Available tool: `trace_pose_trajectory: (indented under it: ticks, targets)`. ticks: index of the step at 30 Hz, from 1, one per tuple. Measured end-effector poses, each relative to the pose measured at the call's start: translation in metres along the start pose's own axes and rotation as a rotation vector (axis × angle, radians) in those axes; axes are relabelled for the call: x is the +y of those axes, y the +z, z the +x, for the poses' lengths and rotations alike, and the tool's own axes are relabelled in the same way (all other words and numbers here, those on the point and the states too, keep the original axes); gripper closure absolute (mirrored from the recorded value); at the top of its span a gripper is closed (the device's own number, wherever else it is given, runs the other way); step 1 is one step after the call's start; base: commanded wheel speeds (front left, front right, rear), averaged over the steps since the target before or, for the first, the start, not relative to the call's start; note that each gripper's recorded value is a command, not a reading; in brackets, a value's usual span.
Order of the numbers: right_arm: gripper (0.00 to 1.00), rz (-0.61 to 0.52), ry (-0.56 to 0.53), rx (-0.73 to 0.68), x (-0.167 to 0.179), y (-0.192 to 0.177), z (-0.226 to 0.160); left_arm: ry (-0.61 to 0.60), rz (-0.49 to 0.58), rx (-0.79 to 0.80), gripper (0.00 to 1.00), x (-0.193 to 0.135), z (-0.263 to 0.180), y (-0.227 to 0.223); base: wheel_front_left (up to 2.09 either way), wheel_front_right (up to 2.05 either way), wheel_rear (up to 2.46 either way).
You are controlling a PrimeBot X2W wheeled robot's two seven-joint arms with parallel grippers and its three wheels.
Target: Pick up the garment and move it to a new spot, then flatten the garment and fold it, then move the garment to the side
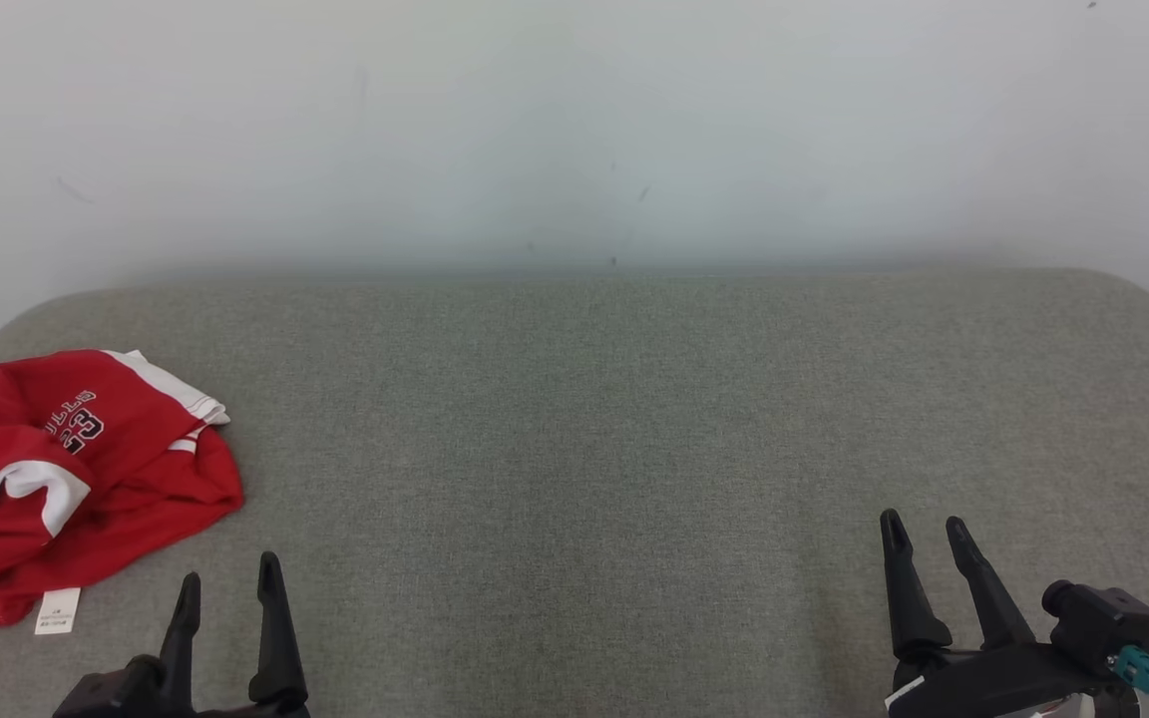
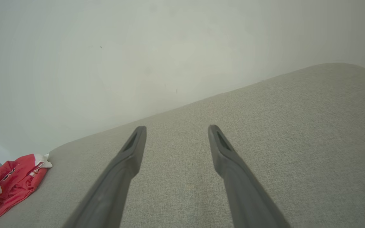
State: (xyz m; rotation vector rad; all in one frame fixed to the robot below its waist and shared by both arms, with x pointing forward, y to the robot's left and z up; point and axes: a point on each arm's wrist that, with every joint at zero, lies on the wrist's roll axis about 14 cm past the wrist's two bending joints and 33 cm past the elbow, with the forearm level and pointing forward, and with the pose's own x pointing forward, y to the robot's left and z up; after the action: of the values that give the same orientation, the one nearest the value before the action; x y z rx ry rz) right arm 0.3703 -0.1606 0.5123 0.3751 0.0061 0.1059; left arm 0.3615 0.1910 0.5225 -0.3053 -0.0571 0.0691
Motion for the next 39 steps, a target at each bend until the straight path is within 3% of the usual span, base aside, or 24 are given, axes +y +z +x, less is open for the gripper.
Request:
trace_pose_trajectory:
  ticks: [9, 18, 26, 39]
  targets:
    - [0.0, -0.082, 0.011, 0.003, 0.002, 0.0, -0.003, -0.041, 0.088, -0.034, 0.0, -0.002, -0.001, 0.009, 0.0, 0.0, 0.0]
    - [0.0, -0.172, 0.023, -0.01, 0.005, 0.005, -0.005, -0.027, 0.189, 0.075, 0.0, 0.011, -0.002, -0.005, 0.0, 0.0, 0.0]
    - [0.0, -0.237, 0.03, -0.022, 0.008, 0.01, -0.005, -0.036, 0.258, 0.071, 0.0, 0.008, -0.002, 0.004, 0.0, 0.0, 0.0]
    - [0.0, -0.251, 0.004, -0.031, 0.0, 0.017, -0.01, -0.036, 0.323, 0.034, 0.0, 0.003, -0.006, 0.016, 0.0, 0.0, 0.0]
